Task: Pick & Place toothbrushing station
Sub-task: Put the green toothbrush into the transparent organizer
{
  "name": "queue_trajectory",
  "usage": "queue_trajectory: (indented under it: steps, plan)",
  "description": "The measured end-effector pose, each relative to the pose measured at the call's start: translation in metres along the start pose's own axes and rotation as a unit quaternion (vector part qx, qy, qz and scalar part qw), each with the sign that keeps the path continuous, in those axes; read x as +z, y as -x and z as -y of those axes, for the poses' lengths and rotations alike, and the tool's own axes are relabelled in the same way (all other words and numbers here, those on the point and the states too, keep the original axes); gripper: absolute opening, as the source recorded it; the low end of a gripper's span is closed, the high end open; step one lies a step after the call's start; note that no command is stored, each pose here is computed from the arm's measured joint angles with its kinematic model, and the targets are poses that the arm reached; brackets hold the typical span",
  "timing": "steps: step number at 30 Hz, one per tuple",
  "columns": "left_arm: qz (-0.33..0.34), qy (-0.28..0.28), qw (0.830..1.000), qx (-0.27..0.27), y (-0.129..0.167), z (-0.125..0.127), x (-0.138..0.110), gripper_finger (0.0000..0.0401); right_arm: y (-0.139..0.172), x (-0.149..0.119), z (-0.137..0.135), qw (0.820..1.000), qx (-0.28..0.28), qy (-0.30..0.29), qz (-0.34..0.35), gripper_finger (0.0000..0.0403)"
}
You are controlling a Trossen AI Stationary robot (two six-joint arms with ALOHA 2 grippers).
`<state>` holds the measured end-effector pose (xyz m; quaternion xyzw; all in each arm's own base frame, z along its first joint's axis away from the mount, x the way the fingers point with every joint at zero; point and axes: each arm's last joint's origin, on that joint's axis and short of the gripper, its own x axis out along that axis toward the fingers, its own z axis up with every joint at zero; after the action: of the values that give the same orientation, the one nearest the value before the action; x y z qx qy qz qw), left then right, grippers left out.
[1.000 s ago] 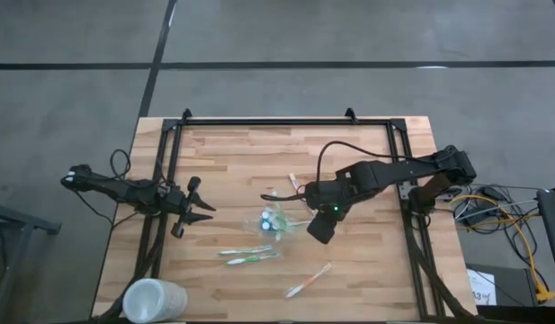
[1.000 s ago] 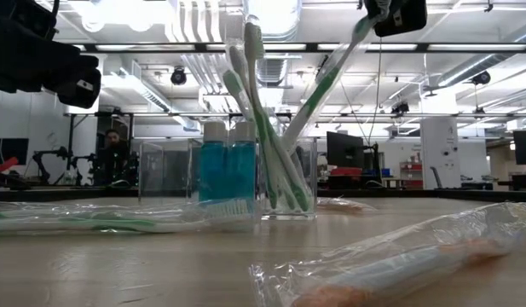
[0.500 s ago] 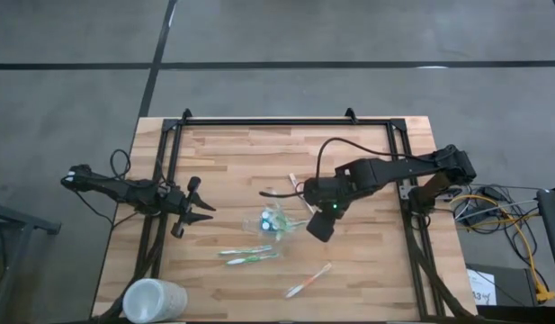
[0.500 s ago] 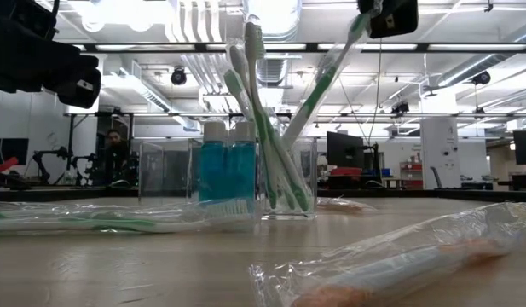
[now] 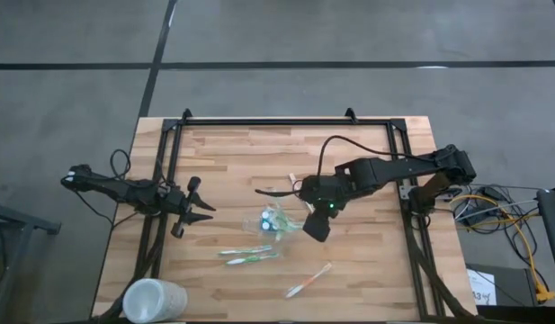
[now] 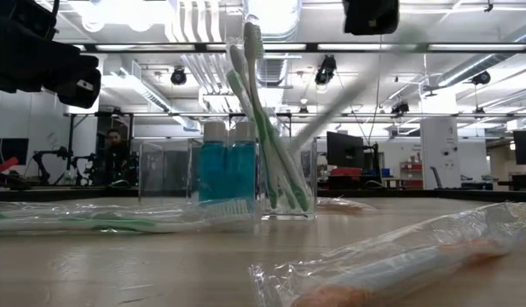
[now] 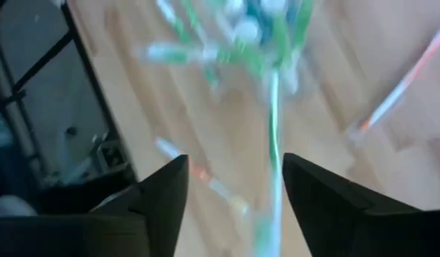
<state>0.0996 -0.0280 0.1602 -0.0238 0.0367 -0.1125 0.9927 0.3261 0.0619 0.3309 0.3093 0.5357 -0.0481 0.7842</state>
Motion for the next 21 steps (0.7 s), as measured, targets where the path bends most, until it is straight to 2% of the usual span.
queue_trajectory:
  steps: [6, 16, 21]
  plan:
    - [0.0, 0.0, 1.0, 0.0, 0.0, 0.0, 0.0, 0.0108, 0.001, 0.007, -0.002, 0.999, -0.007, 0.013, 0.052, 0.0261]
    - [0.0, 0.0, 1.0, 0.0, 0.0, 0.0, 0.0, 0.0108, -0.001, -0.001, -0.005, 0.999, -0.014, 0.034, 0.032, 0.0272]
    - [0.0, 0.0, 1.0, 0.0, 0.0, 0.0, 0.0, 0.0108, -0.004, -0.023, -0.011, 0.996, -0.087, 0.012, 0.025, 0.0265]
